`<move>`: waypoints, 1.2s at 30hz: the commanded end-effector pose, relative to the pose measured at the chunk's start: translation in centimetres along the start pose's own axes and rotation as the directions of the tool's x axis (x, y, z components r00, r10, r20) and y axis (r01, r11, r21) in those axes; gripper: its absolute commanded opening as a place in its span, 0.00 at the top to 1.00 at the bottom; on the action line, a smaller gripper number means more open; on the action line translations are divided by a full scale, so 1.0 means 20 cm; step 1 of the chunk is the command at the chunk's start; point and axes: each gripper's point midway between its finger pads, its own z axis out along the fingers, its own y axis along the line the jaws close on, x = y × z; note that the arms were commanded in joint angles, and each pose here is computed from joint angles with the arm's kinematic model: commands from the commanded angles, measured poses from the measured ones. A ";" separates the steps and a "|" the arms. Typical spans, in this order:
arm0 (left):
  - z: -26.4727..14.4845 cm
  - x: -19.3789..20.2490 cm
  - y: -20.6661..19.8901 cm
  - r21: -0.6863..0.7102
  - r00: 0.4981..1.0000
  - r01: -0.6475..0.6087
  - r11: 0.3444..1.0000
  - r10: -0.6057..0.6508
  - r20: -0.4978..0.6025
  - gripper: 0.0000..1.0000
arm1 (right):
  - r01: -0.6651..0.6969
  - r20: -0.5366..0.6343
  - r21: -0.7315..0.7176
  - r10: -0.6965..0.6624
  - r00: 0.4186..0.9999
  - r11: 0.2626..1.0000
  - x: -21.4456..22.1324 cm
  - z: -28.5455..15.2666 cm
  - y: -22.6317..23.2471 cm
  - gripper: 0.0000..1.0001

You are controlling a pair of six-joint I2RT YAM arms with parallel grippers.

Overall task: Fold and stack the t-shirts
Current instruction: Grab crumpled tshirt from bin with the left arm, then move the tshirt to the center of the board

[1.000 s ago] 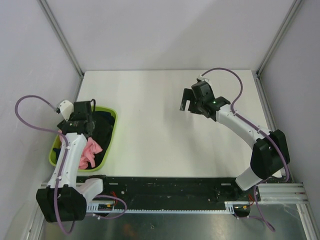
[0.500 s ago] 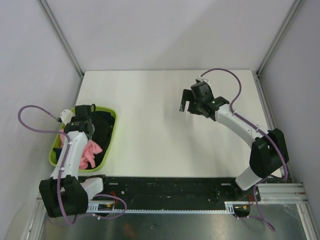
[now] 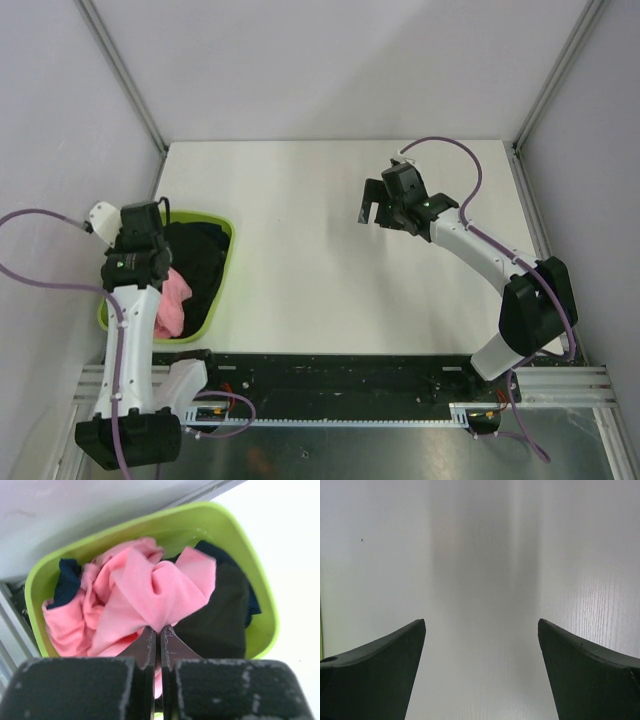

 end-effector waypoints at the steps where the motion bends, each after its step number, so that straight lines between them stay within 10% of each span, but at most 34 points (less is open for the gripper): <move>1: -0.20 -0.35 -0.04 0.093 0.986 0.022 0.995 -0.037 0.160 1.00 | 0.019 0.028 -0.030 -0.018 0.999 0.999 -0.06 -0.02 0.05 0.01; 14: -1.00 -0.96 -0.66 0.644 0.944 -0.113 0.757 -0.120 0.306 1.00 | -0.071 0.210 -0.062 0.082 0.974 0.996 -0.35 -0.24 0.00 0.01; 22: -1.45 -0.96 -1.16 0.811 0.938 -0.253 0.528 -0.072 0.340 1.00 | -0.125 0.321 -0.026 0.127 0.939 0.992 -0.53 -0.39 -0.10 0.01; 28: -1.65 -0.70 -1.49 0.888 0.954 -0.285 0.361 0.017 0.299 1.00 | -0.173 0.384 0.024 0.150 0.911 0.985 -0.59 -0.50 -0.20 0.01; 36: -1.41 0.32 -1.98 0.936 0.879 -0.279 0.216 0.450 0.159 1.00 | -0.197 0.370 0.148 0.130 0.920 0.969 -0.54 -0.51 -0.35 0.01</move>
